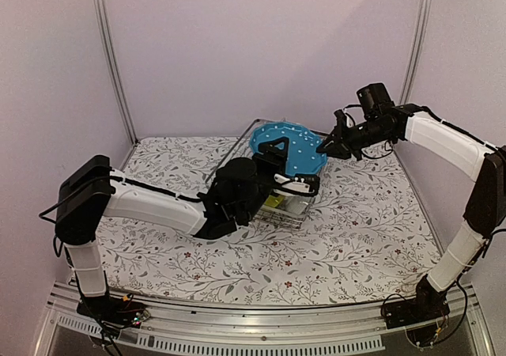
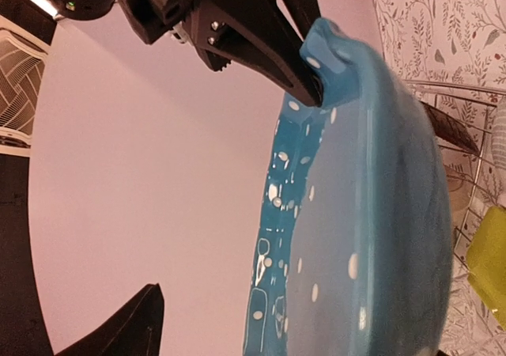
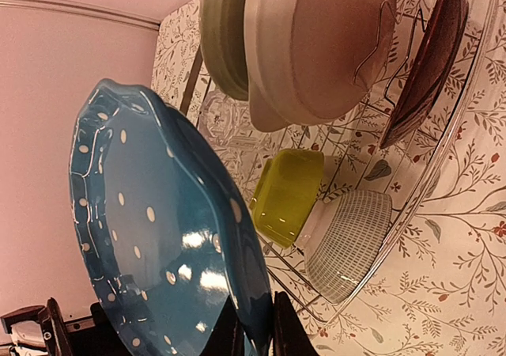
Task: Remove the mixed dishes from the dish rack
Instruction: Pass from the left arm to the right, then place the plate in the corner of the board.
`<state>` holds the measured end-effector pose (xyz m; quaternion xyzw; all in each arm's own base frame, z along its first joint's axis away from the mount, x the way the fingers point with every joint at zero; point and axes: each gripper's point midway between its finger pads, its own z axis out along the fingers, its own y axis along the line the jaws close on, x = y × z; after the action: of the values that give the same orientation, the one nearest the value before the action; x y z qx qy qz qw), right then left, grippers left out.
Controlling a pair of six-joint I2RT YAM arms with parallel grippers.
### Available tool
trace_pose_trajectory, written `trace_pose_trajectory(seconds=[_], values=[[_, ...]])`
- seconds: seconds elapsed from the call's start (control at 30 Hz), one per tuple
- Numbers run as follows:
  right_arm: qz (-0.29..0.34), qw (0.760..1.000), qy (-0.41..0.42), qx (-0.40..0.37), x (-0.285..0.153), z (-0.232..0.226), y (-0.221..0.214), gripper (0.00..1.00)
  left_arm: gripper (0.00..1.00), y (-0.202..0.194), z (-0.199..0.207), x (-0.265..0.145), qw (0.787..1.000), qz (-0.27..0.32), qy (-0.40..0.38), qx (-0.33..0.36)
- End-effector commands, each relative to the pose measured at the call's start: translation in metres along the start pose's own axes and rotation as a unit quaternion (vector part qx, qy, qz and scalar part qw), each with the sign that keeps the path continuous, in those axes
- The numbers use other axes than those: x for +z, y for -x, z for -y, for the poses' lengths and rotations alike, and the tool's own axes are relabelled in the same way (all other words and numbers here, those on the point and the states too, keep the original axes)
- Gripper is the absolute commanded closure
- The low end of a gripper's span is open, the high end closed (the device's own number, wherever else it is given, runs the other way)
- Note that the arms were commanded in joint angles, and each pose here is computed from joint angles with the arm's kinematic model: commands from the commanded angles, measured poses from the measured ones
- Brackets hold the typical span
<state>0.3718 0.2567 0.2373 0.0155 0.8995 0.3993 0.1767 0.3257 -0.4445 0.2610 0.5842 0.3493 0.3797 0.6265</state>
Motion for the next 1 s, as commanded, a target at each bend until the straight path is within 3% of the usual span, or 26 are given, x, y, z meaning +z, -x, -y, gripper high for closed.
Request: trace_pose_trajectory(seconds=[0.0, 0.23, 0.4, 0.57, 0.97], values=[[0.041, 0.996, 0.072, -0.036, -0.034, -0.046, 0.013, 1.0, 0.22, -0.003, -0.018, -0.001, 0.999, 0.005, 0.007, -0.031], [0.06, 0.995, 0.075, -0.028, -0.046, -0.043, 0.023, 1.0, 0.18, -0.003, -0.011, -0.005, 0.999, 0.012, -0.014, -0.037], [0.078, 0.994, 0.07, -0.019, -0.057, -0.035, 0.031, 1.0, 0.08, -0.003, -0.01, -0.007, 0.999, 0.013, -0.016, -0.046], [0.112, 0.993, 0.047, 0.009, -0.076, -0.004, 0.05, 1.0, 0.01, -0.003, -0.016, -0.012, 0.998, 0.02, -0.018, -0.061], [0.218, 0.97, -0.046, 0.094, -0.143, 0.098, 0.076, 1.0, 0.0, -0.012, -0.032, -0.017, 0.994, 0.015, -0.013, -0.105]])
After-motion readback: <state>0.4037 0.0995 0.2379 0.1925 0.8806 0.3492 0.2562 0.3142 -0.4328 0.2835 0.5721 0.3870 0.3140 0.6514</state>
